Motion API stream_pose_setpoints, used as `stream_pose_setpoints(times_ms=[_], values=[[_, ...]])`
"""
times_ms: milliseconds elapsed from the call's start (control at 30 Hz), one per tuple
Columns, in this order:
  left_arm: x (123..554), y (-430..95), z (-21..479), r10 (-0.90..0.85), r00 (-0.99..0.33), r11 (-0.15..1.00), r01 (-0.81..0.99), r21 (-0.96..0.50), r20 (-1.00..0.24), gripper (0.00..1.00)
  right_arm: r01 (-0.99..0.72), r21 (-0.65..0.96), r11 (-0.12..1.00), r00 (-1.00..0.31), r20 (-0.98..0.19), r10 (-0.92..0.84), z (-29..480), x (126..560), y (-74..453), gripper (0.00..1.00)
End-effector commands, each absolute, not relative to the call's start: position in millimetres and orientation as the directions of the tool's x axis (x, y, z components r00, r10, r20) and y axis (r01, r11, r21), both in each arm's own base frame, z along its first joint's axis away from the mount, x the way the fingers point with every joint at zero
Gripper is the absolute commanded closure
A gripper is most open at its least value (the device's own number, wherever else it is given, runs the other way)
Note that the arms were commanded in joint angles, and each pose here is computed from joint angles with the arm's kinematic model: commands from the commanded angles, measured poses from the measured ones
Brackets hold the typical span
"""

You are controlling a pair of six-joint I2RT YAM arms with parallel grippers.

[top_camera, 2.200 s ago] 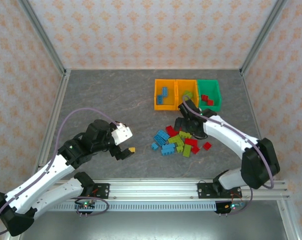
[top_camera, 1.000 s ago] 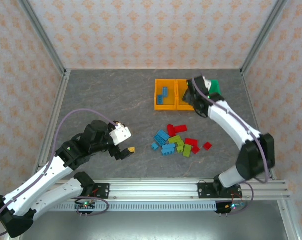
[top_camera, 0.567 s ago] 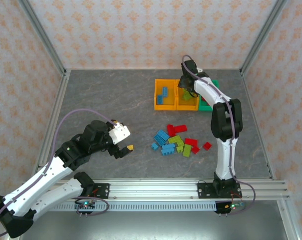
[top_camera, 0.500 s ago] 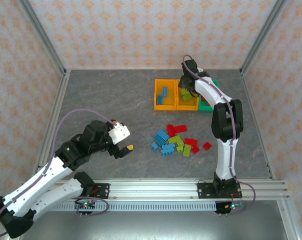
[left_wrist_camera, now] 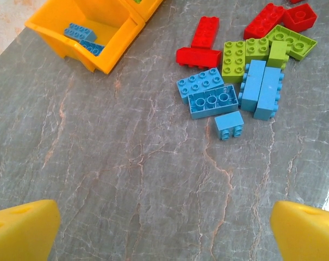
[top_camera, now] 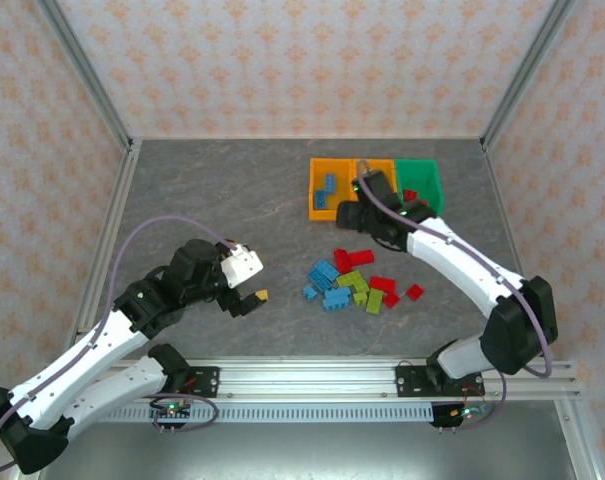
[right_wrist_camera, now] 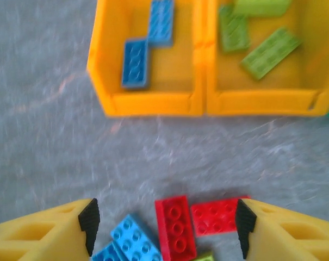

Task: Sort the legos into containers by color

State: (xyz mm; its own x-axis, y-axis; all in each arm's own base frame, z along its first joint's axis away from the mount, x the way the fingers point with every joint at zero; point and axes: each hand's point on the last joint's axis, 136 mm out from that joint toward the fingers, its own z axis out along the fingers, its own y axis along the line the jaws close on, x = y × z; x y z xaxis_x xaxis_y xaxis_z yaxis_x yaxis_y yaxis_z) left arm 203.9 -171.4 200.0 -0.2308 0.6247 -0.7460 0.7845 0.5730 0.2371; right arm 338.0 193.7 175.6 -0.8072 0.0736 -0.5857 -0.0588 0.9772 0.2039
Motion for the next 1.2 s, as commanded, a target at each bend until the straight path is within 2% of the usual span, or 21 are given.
stream_pose_setpoints(times_ms=[0,233,433,800,1000,1100,1167], values=[[204.7,-170.0,203.5,0.622,-0.228,0.576,0.781,0.24,-0.749,0.0,-0.043,0.115,0.992,-0.883,-0.469,0.016,128.3,313.3,196.7,0.35],[203.0,-167.6,204.6,0.614,-0.229,0.585,0.774,0.241,-0.756,0.0,0.024,0.118,0.993,-0.947,-0.316,0.06,73.8,301.1,213.0,0.38],[203.4,-167.0,204.1,0.615,-0.228,0.587,0.772,0.245,-0.755,0.0,0.078,0.074,0.994,-0.96,-0.264,0.095,49.2,301.2,210.7,0.38],[203.7,-166.7,204.2,0.616,-0.229,0.588,0.771,0.246,-0.754,0.0,0.14,0.015,0.99,-0.973,-0.182,0.14,8.1,299.8,210.4,0.47],[203.7,-166.4,204.0,0.616,-0.229,0.588,0.77,0.247,-0.754,0.0,0.15,-0.006,0.989,-0.974,-0.172,0.147,6.6,301.8,210.0,0.62],[204.0,-166.3,203.9,0.617,-0.229,0.589,0.769,0.248,-0.753,0.0,0.137,0.025,0.99,-0.973,-0.183,0.139,17.4,302.1,214.2,0.63],[204.0,-166.5,205.1,0.615,-0.228,0.589,0.769,0.247,-0.755,0.0,0.131,0.042,0.991,-0.975,-0.178,0.136,23.5,300.0,216.4,0.57]])
